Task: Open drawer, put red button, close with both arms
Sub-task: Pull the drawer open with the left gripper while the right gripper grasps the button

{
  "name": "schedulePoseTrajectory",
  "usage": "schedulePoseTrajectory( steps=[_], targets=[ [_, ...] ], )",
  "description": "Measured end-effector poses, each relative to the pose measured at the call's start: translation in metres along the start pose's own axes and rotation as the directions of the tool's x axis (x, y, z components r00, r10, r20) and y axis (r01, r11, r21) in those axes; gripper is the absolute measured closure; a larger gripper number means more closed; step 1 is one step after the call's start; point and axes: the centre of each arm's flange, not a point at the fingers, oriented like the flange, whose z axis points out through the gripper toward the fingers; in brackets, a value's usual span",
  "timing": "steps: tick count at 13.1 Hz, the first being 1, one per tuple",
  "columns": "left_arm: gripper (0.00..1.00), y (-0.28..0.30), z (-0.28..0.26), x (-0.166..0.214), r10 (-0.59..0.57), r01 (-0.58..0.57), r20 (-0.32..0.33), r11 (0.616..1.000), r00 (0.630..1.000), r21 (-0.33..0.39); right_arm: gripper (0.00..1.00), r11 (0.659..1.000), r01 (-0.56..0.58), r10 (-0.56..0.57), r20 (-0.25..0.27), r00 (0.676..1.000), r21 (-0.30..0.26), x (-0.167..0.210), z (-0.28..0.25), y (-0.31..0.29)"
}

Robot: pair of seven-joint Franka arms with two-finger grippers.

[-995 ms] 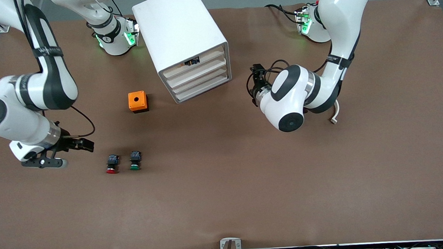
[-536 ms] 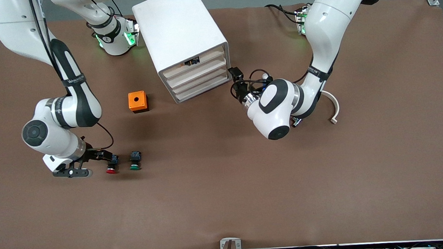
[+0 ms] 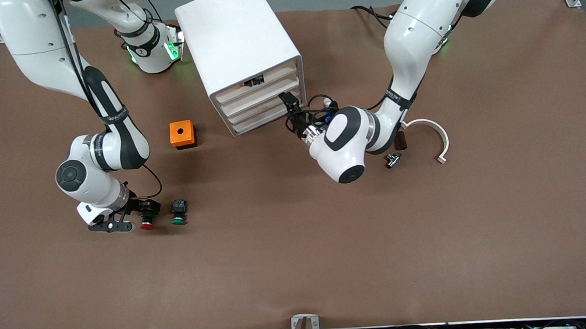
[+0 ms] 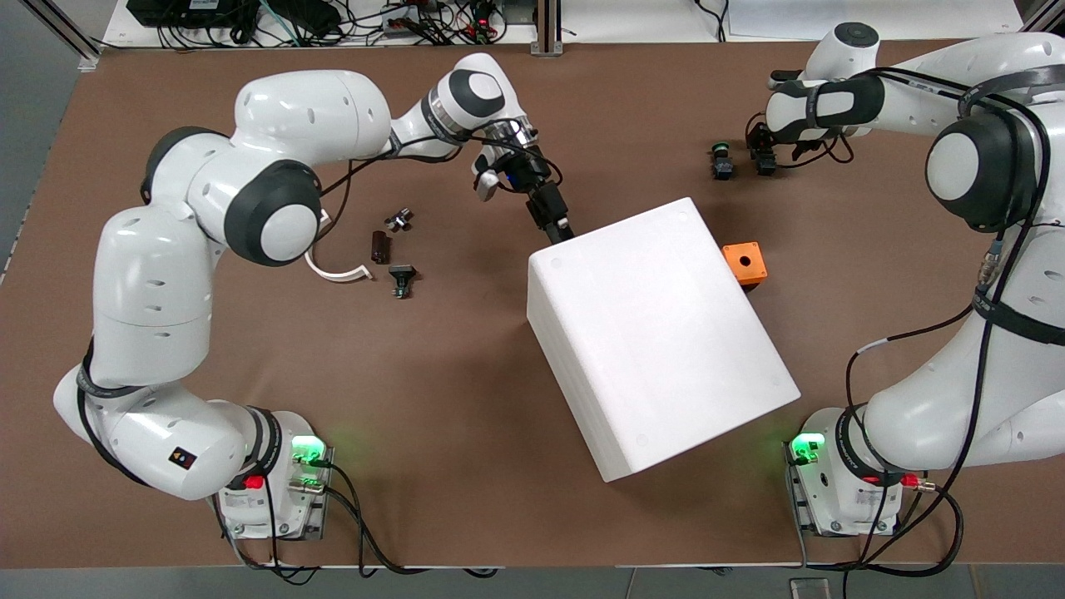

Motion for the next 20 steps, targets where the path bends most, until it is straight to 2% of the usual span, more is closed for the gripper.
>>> schedulePoseTrajectory(
  steps=[2,3,4,5,9,13,14,17,18,19,20],
  targets=[
    [0.32,0.002,0.015,-0.007,0.000,0.000,0.005,1.000,1.000,0.005,0.01,1.000,-0.019,0.019,-0.003,1.000,0.019,-0.002,0.008,-0.008],
    [0.32,0.000,0.022,-0.010,0.001,-0.001,0.011,1.000,1.000,0.011,0.04,1.000,-0.023,0.023,-0.003,1.000,0.021,-0.002,0.012,-0.009],
    [0.41,-0.001,0.026,-0.012,0.003,-0.003,0.014,1.000,1.000,0.018,0.04,0.999,-0.025,0.025,-0.002,1.000,0.020,-0.003,0.016,-0.009],
    [0.48,-0.003,0.030,-0.014,0.005,-0.005,0.012,1.000,1.000,0.021,0.12,0.999,-0.026,0.026,0.001,1.000,0.020,-0.004,0.018,-0.009],
    [0.52,-0.011,0.046,-0.018,0.024,-0.024,-0.011,1.000,1.000,0.020,0.59,0.999,-0.030,0.030,0.001,1.000,0.020,-0.003,0.018,-0.008],
    [0.62,-0.006,0.056,-0.019,0.025,-0.025,-0.025,0.999,0.999,0.026,0.59,0.999,-0.033,0.033,0.000,0.999,0.022,0.000,0.014,-0.008],
    [0.70,-0.005,0.058,-0.019,0.025,-0.024,-0.027,0.999,0.999,0.027,0.59,0.999,-0.033,0.032,0.018,0.999,0.022,0.003,0.009,-0.009],
    [0.73,-0.002,0.057,-0.019,0.032,-0.032,-0.022,0.999,0.999,0.023,0.59,0.999,-0.050,0.047,0.118,0.992,0.020,0.022,-0.033,-0.012],
    [0.82,-0.001,0.051,-0.019,0.031,-0.031,-0.012,0.999,0.999,0.018,0.59,0.997,-0.074,0.071,0.149,0.986,0.016,0.028,-0.054,-0.012],
    [0.86,0.002,0.040,-0.018,0.028,-0.028,0.004,1.000,1.000,0.014,0.59,0.994,-0.108,0.104,0.170,0.980,0.011,0.032,-0.076,-0.013],
    [0.86,0.007,0.025,-0.016,0.022,-0.022,0.025,1.000,0.999,0.010,0.59,0.989,-0.145,0.141,0.176,0.974,0.007,0.035,-0.097,-0.014]
  ],
)
